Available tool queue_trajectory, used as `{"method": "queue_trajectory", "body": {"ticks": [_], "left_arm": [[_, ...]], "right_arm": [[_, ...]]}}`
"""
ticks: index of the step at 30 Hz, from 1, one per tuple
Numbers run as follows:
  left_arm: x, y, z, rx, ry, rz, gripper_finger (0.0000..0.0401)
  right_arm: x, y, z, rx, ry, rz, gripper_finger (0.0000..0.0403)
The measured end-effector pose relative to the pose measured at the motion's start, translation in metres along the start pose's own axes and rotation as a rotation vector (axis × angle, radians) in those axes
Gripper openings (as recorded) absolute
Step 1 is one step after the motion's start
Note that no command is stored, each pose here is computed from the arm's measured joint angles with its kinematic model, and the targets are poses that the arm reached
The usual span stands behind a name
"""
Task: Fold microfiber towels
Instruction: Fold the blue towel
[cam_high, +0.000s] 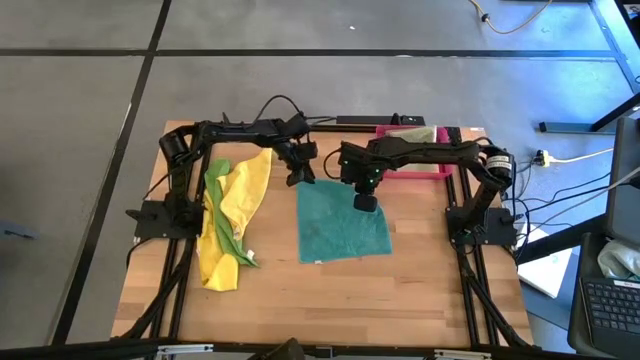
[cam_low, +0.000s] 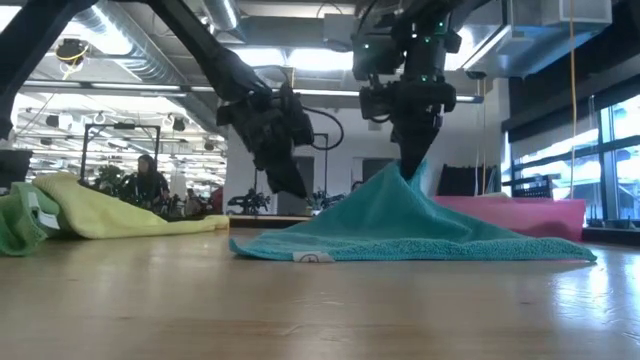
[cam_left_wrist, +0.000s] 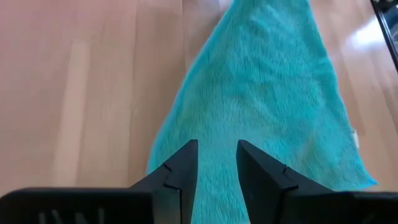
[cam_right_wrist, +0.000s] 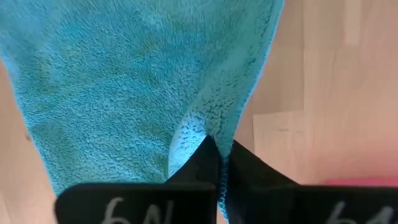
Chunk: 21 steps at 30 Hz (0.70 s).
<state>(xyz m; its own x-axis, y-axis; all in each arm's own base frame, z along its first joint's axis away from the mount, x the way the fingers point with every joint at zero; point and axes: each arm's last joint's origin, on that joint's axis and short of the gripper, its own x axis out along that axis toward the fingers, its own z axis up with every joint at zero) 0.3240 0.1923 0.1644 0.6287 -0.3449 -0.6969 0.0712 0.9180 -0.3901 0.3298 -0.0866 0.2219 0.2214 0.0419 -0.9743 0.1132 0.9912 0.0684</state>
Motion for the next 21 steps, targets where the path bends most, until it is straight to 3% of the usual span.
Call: {"method": "queue_trajectory", "body": {"ticks": [12, 21], "left_arm": [[0.014, -0.011, 0.018, 0.131, -0.06, 0.113, 0.0103], [0.023, -0.012, 0.016, 0.127, -0.049, 0.078, 0.0103]], "right_arm": [[-0.013, 0.004, 0.002, -0.009, -0.073, -0.004, 0.0006], [-0.013, 0.005, 0.002, 0.006, -0.072, -0.007, 0.0005]]}}
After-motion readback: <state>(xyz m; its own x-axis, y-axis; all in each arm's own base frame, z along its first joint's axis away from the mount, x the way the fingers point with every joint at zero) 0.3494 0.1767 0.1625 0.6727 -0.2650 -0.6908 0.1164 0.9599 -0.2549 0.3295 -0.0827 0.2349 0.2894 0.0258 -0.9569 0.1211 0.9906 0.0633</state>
